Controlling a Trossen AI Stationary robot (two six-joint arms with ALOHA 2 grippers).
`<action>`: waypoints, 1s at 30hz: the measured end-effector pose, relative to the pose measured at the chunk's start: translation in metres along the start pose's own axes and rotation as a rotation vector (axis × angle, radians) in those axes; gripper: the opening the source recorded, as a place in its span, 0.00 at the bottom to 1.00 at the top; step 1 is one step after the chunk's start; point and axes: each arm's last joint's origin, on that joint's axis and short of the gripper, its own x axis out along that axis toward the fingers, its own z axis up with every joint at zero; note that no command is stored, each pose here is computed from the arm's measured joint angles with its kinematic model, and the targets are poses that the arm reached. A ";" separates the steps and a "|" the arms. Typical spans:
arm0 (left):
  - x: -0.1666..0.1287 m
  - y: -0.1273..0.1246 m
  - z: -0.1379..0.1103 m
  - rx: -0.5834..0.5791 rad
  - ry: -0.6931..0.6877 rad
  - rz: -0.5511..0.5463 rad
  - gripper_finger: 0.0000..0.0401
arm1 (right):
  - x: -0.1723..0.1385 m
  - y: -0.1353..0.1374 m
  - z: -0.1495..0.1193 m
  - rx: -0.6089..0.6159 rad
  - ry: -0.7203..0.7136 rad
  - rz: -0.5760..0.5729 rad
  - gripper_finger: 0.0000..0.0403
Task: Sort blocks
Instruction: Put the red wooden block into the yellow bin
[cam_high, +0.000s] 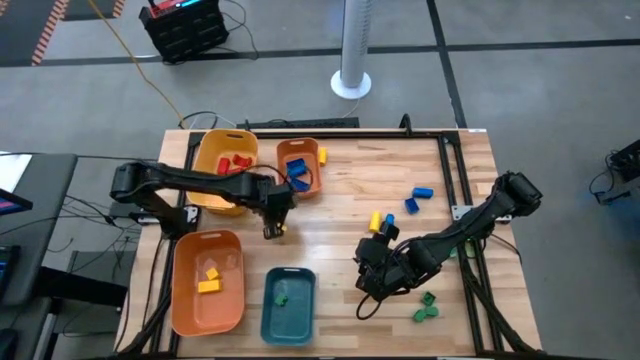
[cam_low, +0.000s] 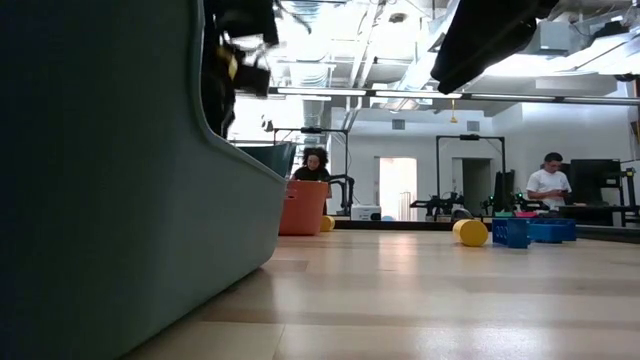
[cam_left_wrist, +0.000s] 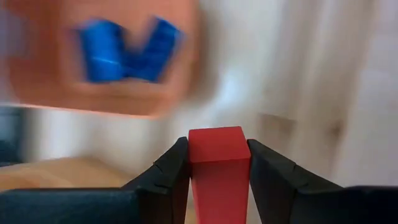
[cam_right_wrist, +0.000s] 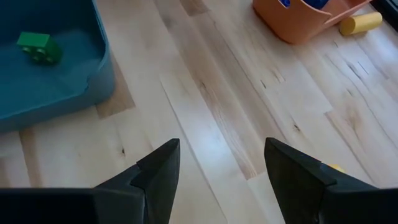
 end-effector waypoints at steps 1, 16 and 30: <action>-0.012 0.004 0.001 0.018 -0.014 0.048 0.32 | 0.000 0.000 0.000 0.006 -0.001 0.002 0.61; -0.021 0.122 -0.086 -0.376 0.025 0.146 0.32 | -0.012 0.011 -0.006 0.022 -0.115 -0.016 0.61; 0.061 0.181 -0.115 -0.549 0.281 0.018 0.42 | 0.034 -0.010 -0.038 0.044 -0.054 -0.137 0.61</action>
